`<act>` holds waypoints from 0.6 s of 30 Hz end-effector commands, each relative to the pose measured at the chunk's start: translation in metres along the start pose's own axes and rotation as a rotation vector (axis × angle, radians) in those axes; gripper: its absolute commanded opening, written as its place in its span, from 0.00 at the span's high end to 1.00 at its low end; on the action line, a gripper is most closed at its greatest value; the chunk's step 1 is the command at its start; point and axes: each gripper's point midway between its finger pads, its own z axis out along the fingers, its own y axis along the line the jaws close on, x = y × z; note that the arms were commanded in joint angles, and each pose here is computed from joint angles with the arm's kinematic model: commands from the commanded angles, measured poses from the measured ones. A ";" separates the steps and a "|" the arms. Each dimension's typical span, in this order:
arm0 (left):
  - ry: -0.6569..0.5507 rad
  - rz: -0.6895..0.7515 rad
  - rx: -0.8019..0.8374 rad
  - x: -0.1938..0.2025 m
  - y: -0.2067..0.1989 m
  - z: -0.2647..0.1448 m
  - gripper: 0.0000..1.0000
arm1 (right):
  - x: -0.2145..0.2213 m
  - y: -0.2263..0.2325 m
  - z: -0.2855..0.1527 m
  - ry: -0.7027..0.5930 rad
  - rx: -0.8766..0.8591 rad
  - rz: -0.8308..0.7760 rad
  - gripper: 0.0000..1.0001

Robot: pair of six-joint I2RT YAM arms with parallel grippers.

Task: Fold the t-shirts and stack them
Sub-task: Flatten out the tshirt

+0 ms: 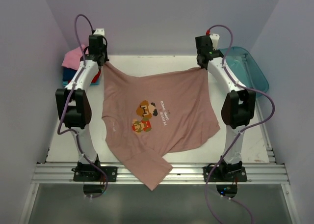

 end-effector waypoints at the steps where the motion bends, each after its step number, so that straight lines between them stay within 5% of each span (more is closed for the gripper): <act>1: -0.152 -0.070 0.029 -0.054 -0.006 0.010 1.00 | -0.050 -0.007 0.009 -0.129 0.036 0.091 1.00; 11: -0.396 -0.156 0.219 -0.144 -0.037 -0.003 0.96 | -0.089 -0.017 0.021 -0.279 0.143 0.219 1.00; 13: -0.436 -0.177 0.238 -0.156 -0.039 -0.014 0.07 | -0.084 -0.009 0.023 -0.258 0.092 0.171 0.63; 15: -0.420 -0.162 0.253 -0.150 -0.041 -0.017 0.00 | -0.072 -0.005 0.025 -0.202 0.069 0.119 0.13; 16: -0.427 -0.160 0.260 -0.153 -0.039 -0.029 0.00 | -0.067 -0.004 0.025 -0.179 0.058 0.105 0.03; 18: -0.366 -0.147 0.248 -0.130 -0.041 -0.030 0.00 | -0.041 0.001 0.029 -0.109 0.015 0.075 0.01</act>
